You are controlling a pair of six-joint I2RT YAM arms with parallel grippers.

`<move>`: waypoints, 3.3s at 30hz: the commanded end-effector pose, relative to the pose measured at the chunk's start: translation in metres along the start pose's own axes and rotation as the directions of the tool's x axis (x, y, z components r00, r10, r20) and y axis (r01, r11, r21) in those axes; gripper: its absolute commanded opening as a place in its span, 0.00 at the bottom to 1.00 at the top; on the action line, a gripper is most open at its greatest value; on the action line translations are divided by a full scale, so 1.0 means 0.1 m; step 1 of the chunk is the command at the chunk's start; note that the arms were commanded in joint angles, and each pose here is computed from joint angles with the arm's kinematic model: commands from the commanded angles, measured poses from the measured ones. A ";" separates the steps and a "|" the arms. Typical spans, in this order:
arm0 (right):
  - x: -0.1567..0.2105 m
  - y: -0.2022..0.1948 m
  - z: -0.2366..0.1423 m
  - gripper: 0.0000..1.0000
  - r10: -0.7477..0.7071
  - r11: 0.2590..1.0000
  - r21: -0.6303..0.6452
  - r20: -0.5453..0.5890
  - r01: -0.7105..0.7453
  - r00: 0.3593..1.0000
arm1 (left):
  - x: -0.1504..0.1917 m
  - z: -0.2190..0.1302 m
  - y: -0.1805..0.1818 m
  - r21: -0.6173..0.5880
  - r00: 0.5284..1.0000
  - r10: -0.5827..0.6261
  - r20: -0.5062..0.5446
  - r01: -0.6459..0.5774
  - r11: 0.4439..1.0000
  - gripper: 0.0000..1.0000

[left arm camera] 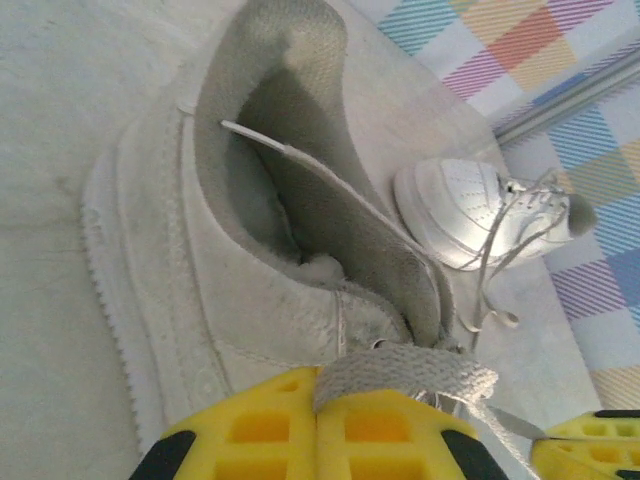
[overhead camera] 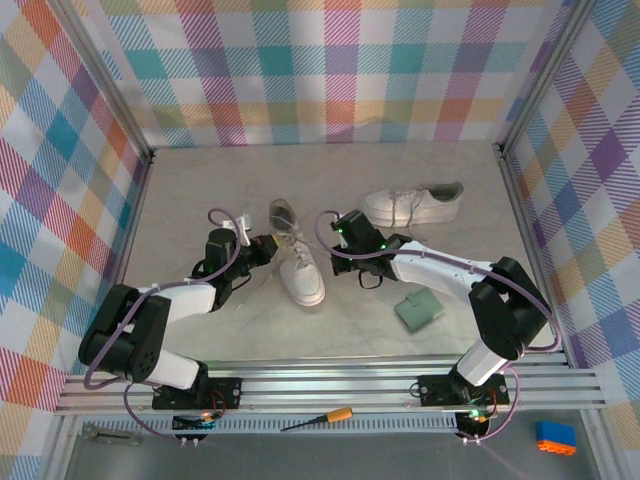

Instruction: Tie the shoes

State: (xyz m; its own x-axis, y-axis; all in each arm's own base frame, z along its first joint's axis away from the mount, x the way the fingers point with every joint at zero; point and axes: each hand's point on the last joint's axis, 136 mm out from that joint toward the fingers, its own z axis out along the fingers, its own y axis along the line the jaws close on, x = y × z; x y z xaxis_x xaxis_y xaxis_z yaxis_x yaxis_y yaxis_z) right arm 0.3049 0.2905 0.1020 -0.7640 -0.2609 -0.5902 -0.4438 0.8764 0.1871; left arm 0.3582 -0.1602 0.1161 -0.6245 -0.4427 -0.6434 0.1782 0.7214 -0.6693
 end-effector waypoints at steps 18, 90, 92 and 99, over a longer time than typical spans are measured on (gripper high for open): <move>0.08 -0.35 0.08 0.00 -0.278 0.882 0.344 -0.174 0.323 0.945 | -0.03 -0.10 0.72 -0.040 0.972 -0.227 0.068 0.230 0.972 0.00; 0.26 -0.52 -1.00 0.75 0.109 0.977 0.163 0.183 -0.139 0.977 | -1.74 2.00 0.06 -0.415 0.805 0.488 -0.339 -0.593 0.690 0.00; 0.29 -0.57 -1.01 0.75 0.128 0.970 0.185 0.174 -0.160 0.976 | -1.83 2.12 0.11 -0.424 0.791 0.514 -0.332 -0.612 0.668 0.00; 0.29 -0.90 -1.22 0.90 0.279 0.889 0.304 0.237 -0.344 0.931 | -2.14 2.32 0.39 -0.483 0.827 0.522 -0.209 -0.552 0.680 0.21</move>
State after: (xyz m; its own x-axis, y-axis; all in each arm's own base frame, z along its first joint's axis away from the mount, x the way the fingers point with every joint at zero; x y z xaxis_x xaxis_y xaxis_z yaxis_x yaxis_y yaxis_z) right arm 0.2598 0.1786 0.1420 -0.7519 -0.0320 -0.6585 -0.1398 0.9838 0.1119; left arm 0.6403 -0.1836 0.1038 -0.7055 0.1699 -0.6880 0.1606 0.9839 0.0783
